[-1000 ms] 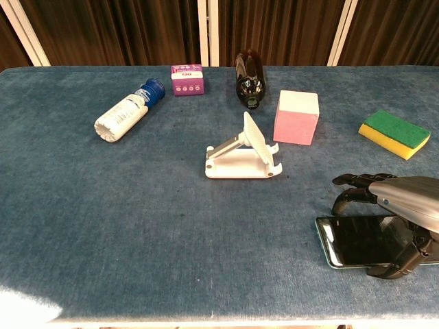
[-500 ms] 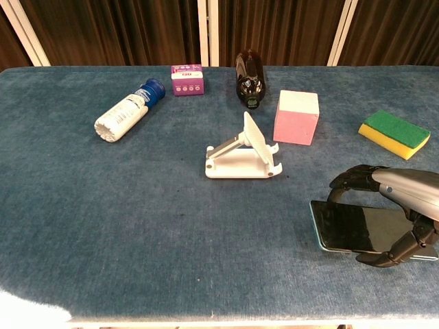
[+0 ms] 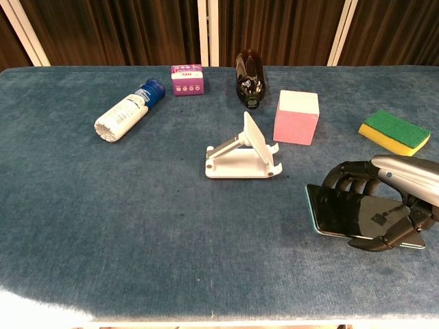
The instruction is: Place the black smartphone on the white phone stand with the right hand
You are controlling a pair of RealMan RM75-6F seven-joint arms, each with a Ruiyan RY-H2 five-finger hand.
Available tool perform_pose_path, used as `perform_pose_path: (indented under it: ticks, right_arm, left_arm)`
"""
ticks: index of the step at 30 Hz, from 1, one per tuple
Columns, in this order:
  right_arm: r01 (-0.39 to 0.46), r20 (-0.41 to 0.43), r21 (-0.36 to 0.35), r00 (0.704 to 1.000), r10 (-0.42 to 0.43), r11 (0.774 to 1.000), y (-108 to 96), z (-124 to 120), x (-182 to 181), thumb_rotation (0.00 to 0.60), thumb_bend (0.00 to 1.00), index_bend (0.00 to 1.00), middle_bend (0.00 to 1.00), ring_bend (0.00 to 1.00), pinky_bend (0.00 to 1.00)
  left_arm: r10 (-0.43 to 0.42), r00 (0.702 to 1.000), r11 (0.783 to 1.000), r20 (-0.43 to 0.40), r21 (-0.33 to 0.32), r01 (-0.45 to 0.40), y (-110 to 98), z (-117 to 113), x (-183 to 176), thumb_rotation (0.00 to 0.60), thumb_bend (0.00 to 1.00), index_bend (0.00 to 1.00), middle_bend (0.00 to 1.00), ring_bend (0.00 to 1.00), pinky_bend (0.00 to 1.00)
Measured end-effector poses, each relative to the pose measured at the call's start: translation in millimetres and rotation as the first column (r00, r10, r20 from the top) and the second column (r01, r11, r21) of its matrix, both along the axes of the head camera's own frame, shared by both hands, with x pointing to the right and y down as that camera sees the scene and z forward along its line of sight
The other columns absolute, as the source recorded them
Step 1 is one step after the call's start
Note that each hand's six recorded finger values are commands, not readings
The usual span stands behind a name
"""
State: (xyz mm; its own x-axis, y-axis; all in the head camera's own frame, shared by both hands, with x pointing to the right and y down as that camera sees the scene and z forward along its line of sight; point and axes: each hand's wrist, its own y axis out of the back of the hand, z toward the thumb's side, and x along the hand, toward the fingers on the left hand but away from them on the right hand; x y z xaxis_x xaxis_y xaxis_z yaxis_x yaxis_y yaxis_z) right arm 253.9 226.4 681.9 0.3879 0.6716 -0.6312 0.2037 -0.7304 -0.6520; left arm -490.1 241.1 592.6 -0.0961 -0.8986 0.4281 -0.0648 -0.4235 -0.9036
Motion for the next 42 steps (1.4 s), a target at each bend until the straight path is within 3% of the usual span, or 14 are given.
perform_pose_path:
  ticks: [4,10,19,26,33,42]
  right_arm:
    - [-0.006,0.044,0.013,0.999,0.005,1.000,-11,-4,-2,0.600,0.51,0.64,0.52,0.41,0.44]
    - [-0.049,0.182,0.032,0.982,0.042,0.998,-39,-19,-12,0.600,0.51,0.63,0.51,0.41,0.44]
    - [-0.137,0.458,0.035,0.883,0.105,0.990,-87,-29,-38,0.600,0.51,0.60,0.51,0.38,0.44]
    - [-0.172,0.587,0.024,0.800,0.125,0.985,-114,-4,-53,0.600,0.51,0.56,0.46,0.34,0.43]
    - [-0.206,0.693,-0.043,0.699,0.177,0.978,-120,20,-78,0.600,0.51,0.54,0.44,0.32,0.43]
    - [-0.227,0.716,-0.059,0.669,0.200,0.972,-124,36,-88,0.600,0.51,0.50,0.41,0.30,0.43]
  left_arm:
    - [0.000,1.000,1.000,0.002,0.000,0.000,-1,-1,0,0.600,0.18,0.24,0.19,0.09,0.00]
    - [0.000,1.000,1.000,0.006,0.001,0.000,-1,-2,0,0.600,0.18,0.24,0.19,0.09,0.00]
    - [0.001,1.000,1.000,0.013,0.000,-0.001,-3,-5,3,0.600,0.18,0.24,0.19,0.09,0.00]
    - [-0.001,1.000,1.000,0.018,-0.002,0.001,-4,-8,4,0.600,0.18,0.24,0.19,0.09,0.00]
    - [-0.009,1.000,1.000,0.022,-0.006,0.009,-5,-8,4,0.600,0.18,0.24,0.19,0.09,0.00]
    - [-0.007,1.000,1.000,0.023,-0.012,0.007,-6,-7,5,0.600,0.18,0.24,0.19,0.09,0.00]
